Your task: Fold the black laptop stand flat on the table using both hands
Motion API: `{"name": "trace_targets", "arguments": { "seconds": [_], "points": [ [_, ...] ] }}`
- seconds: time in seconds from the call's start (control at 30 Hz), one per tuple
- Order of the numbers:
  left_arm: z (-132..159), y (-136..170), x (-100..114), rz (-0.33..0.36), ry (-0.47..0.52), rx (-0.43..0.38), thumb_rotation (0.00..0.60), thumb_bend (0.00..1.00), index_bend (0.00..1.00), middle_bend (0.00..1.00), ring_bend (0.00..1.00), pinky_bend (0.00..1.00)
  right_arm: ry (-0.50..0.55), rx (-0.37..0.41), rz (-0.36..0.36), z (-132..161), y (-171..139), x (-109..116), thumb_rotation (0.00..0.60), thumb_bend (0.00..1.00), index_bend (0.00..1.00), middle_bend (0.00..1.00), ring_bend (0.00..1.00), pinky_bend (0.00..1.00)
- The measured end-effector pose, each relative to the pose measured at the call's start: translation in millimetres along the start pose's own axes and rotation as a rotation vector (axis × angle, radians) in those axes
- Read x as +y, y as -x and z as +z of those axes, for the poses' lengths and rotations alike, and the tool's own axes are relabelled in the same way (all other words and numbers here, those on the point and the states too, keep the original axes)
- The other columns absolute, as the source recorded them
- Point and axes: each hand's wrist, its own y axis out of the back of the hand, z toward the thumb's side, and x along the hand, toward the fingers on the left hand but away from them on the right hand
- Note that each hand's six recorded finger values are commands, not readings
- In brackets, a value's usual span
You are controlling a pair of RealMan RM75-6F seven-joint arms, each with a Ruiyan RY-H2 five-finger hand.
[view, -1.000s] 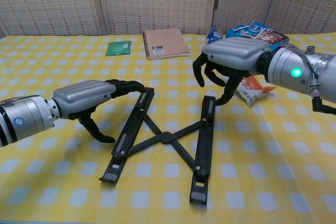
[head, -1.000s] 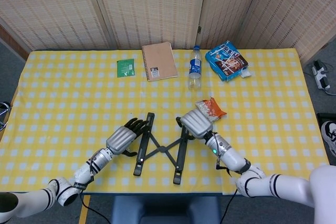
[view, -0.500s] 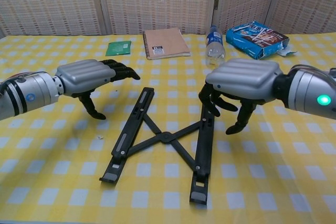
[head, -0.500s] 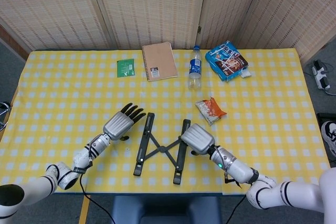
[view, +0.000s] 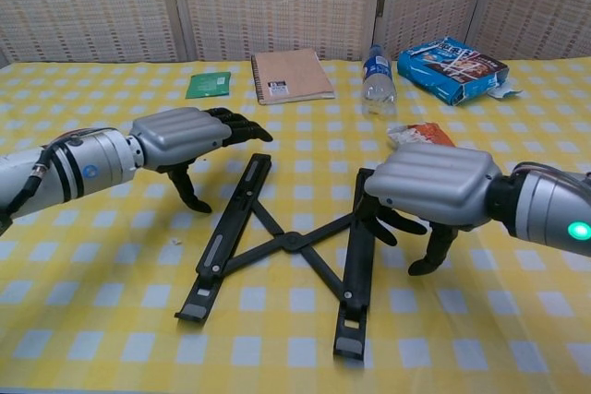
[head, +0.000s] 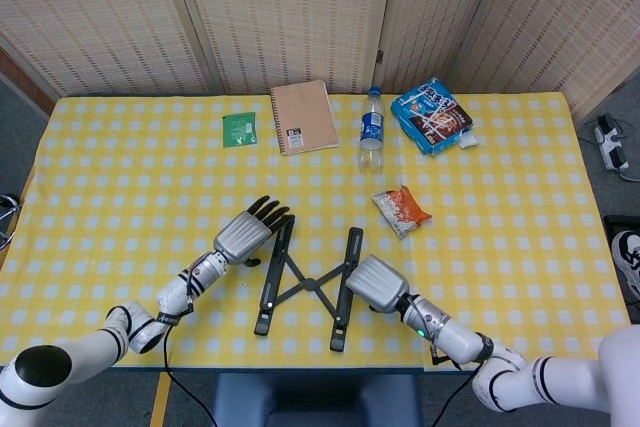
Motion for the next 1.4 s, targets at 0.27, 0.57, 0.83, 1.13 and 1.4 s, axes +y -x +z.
{"name": "trace_targets", "arguments": {
  "seconds": [0.27,0.57,0.83,1.13,1.4],
  "points": [
    [2.7,-9.4,0.9,-0.002,0.016,0.006,0.600,0.14,0.09,0.11,0.00,0.00,-0.019,0.024,-0.006,9.2,13.4,-5.2,0.600,0.16,0.65,0.82,0.88,0.90],
    [0.3,-13.0,0.1,-0.001,0.042,0.021,0.600,0.14,0.09,0.11,0.00,0.00,-0.009,0.039,-0.021,17.8,29.2,-7.9,0.600,0.16,0.65,0.82,0.88,0.90],
    [1.6,-14.9,-2.8,-0.004,0.078,0.026,0.600,0.14,0.09,0.11,0.00,0.00,-0.011,0.060,-0.040,26.8,37.3,-3.5,0.600,0.16,0.66,0.83,0.89,0.90],
    [5.8,-15.7,-6.0,-0.011,0.128,0.021,0.600,0.14,0.09,0.11,0.00,0.00,-0.013,0.070,-0.041,31.2,41.7,-0.7,0.600,0.16,0.66,0.83,0.89,0.90],
    [14.0,-15.8,-4.8,-0.004,0.134,-0.002,0.600,0.14,0.08,0.11,0.00,0.00,-0.018,0.081,-0.057,36.9,48.3,2.9,0.600,0.16,0.66,0.83,0.89,0.90]
  ]
}}
